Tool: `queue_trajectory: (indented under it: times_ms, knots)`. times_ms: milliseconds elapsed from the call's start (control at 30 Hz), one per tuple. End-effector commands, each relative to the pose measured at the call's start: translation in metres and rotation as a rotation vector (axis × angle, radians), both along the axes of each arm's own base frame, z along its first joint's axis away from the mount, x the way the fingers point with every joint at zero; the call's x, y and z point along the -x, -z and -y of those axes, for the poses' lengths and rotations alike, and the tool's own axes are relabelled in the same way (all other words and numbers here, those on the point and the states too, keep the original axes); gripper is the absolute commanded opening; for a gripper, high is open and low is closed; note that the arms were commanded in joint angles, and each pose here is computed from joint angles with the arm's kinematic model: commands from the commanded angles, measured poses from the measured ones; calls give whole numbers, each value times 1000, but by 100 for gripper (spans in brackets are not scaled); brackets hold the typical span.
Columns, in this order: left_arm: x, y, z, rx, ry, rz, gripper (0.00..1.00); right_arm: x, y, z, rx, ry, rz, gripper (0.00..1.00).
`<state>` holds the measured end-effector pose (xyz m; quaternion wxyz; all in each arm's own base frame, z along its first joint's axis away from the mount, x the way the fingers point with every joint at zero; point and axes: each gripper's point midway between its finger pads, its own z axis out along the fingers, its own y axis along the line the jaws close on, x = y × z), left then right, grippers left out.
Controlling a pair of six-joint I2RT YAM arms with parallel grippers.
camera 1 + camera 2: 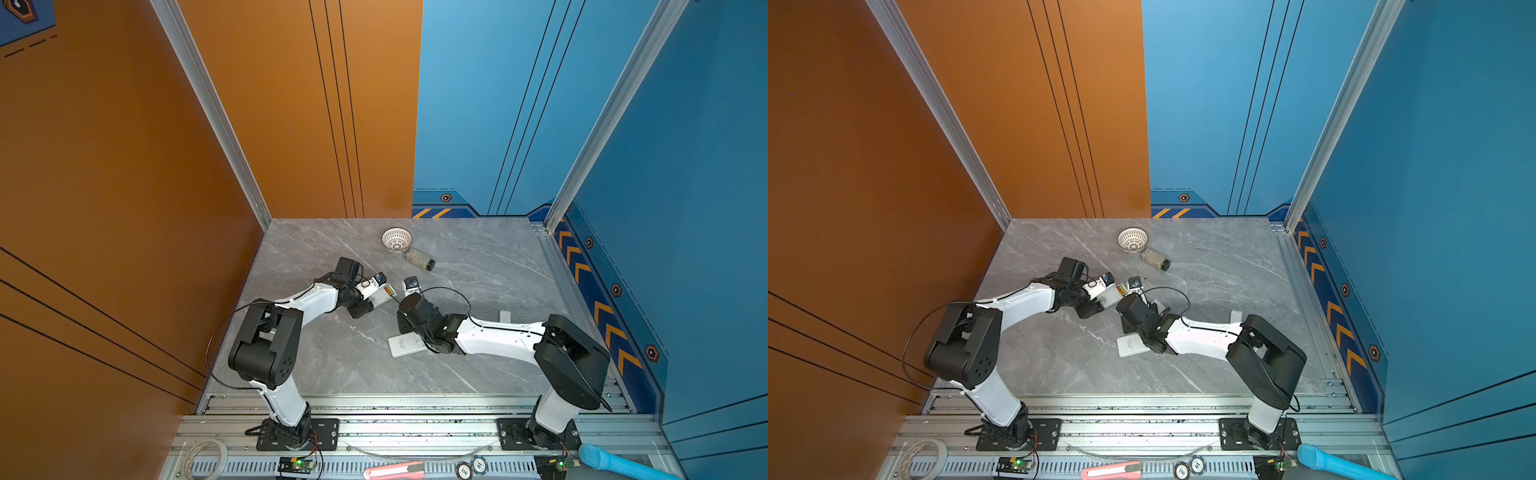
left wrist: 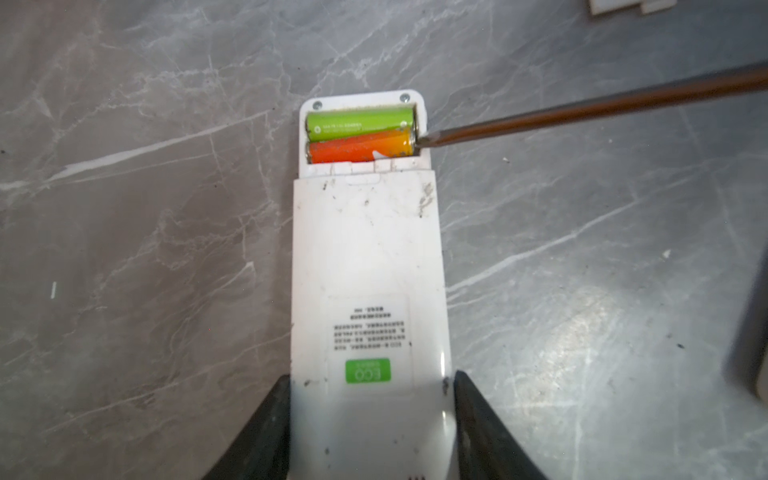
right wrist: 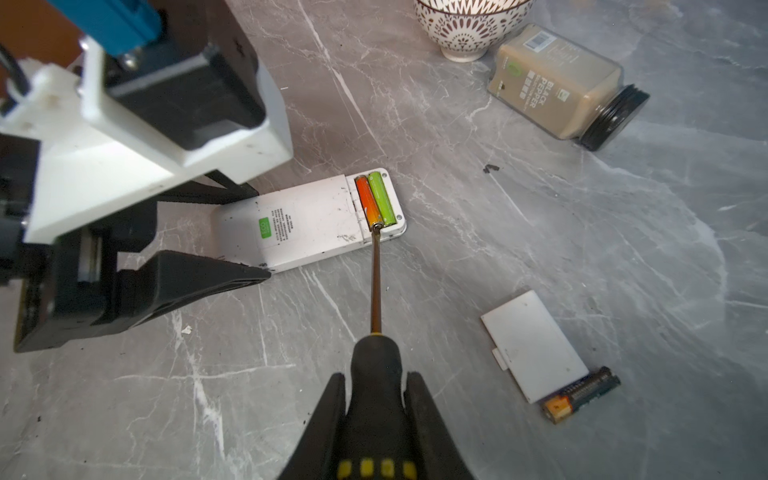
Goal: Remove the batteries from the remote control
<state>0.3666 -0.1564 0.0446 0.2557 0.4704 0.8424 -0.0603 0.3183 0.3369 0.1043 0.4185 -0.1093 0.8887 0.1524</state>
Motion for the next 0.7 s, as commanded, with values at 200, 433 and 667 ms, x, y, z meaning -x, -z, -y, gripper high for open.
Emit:
queue_trajectory:
  times_ms: [200,433,667]
  knots:
    - [95,10,52,203,264,-340,0,-33,-25,-19,-341,57,-5,0]
    - [94,11,51,199,258,-344,0,-35,-26,-16,-427,89,-21,0]
    - [94,13,50,192,252,-349,0,-42,-32,-12,-530,128,-27,0]
